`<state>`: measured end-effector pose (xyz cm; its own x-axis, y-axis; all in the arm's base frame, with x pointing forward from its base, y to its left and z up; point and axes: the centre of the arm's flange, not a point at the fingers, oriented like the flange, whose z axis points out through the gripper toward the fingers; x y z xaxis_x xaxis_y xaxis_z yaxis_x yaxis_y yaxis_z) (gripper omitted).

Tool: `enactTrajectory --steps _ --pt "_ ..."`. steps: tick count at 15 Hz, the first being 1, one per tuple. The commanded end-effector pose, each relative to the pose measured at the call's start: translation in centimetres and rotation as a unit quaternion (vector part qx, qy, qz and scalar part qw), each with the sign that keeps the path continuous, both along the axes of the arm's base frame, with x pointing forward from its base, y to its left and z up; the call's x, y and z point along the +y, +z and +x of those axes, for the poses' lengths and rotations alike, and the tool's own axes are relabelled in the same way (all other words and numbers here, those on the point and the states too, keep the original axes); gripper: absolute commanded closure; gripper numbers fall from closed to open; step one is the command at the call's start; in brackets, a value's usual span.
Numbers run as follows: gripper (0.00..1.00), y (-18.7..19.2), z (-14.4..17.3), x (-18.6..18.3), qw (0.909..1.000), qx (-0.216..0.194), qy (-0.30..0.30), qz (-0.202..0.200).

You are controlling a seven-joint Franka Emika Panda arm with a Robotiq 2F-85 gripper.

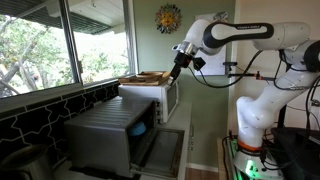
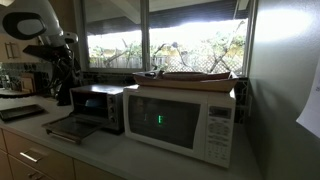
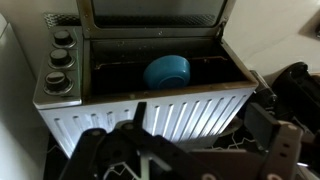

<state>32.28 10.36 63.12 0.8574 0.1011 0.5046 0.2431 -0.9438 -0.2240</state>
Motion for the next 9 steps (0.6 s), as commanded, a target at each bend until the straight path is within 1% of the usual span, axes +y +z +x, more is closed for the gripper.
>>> enactTrajectory --steps 1,2,3,5,9 --pt "0.0 1.5 -2.8 -0.7 0.9998 0.002 -0.007 -0.02" --pt "0.0 1.7 -3.1 -0.7 0.9997 0.004 -0.009 -0.022" --pt "0.0 1.1 -1.7 -0.2 0.9999 -0.004 0.0 -0.012" --pt "0.0 1.5 -2.4 -0.3 0.9999 -0.008 -0.001 -0.014" --pt "0.0 1.6 -2.6 -0.3 0.9999 -0.008 -0.002 -0.015"
